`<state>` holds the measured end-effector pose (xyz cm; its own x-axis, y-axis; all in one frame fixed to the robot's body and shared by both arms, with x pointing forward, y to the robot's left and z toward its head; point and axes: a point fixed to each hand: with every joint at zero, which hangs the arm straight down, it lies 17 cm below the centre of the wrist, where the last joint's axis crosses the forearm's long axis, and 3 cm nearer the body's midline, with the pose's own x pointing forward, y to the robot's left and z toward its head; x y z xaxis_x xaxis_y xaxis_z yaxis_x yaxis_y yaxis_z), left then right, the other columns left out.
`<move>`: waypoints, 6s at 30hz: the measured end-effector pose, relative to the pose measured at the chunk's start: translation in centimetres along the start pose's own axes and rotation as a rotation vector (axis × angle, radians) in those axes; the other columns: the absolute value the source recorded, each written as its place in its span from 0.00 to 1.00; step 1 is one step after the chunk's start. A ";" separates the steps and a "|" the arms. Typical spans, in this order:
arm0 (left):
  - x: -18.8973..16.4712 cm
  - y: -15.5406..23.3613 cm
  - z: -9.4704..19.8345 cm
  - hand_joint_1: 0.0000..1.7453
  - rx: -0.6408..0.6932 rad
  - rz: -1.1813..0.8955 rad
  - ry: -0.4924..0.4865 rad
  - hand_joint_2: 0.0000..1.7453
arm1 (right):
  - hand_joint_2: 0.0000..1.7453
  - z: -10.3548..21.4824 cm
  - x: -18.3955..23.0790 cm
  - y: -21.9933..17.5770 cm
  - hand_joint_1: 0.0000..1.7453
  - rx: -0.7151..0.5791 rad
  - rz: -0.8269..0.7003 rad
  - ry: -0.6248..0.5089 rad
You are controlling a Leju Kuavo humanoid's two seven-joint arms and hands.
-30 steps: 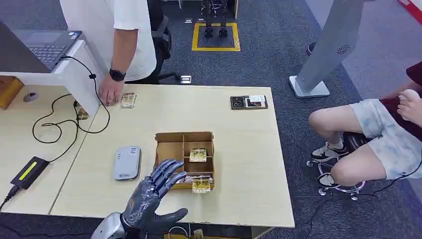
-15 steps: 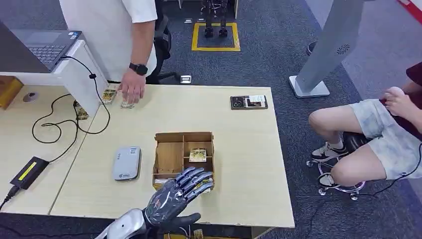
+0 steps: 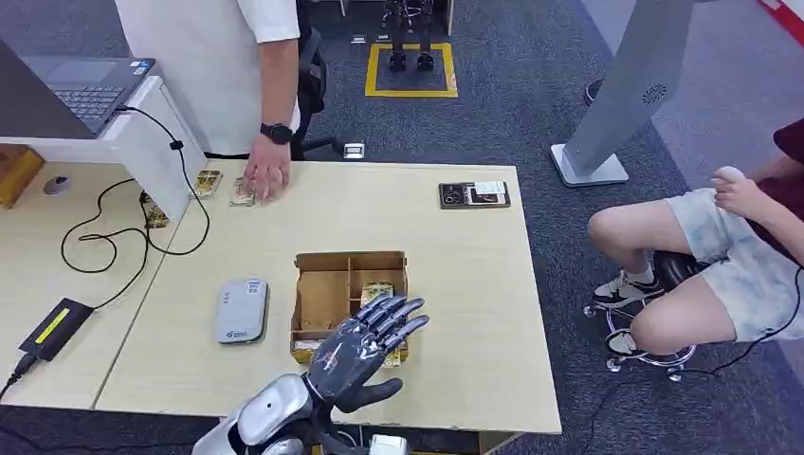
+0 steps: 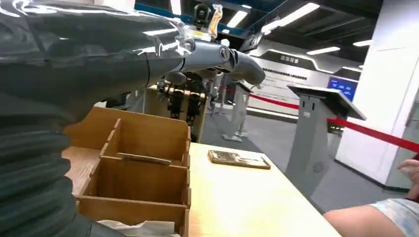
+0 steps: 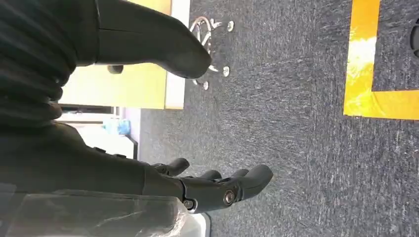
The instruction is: Pass the card to the sensor for recognition and then transmit it.
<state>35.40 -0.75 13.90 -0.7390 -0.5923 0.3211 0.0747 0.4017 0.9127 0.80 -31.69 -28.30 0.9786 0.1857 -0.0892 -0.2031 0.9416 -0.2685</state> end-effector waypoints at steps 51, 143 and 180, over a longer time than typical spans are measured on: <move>-2.9 -4.4 0.2 0.00 -0.037 -0.078 0.274 1.00 | 1.00 0.0 -0.4 0.2 0.00 0.005 -0.024 0.019; -5.3 -0.4 1.7 1.00 0.278 0.029 0.378 1.00 | 1.00 0.0 -0.5 0.1 0.00 -0.019 -0.037 0.010; -13.2 20.6 -7.2 1.00 0.616 -0.011 0.396 1.00 | 1.00 0.1 1.4 -0.2 0.00 -0.029 0.045 -0.031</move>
<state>51.51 10.32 30.29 -0.4311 -0.7599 0.4865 -0.4079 0.6451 0.6460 2.22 -31.61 -28.27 0.9689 0.2367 -0.0722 -0.2474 0.9236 -0.2929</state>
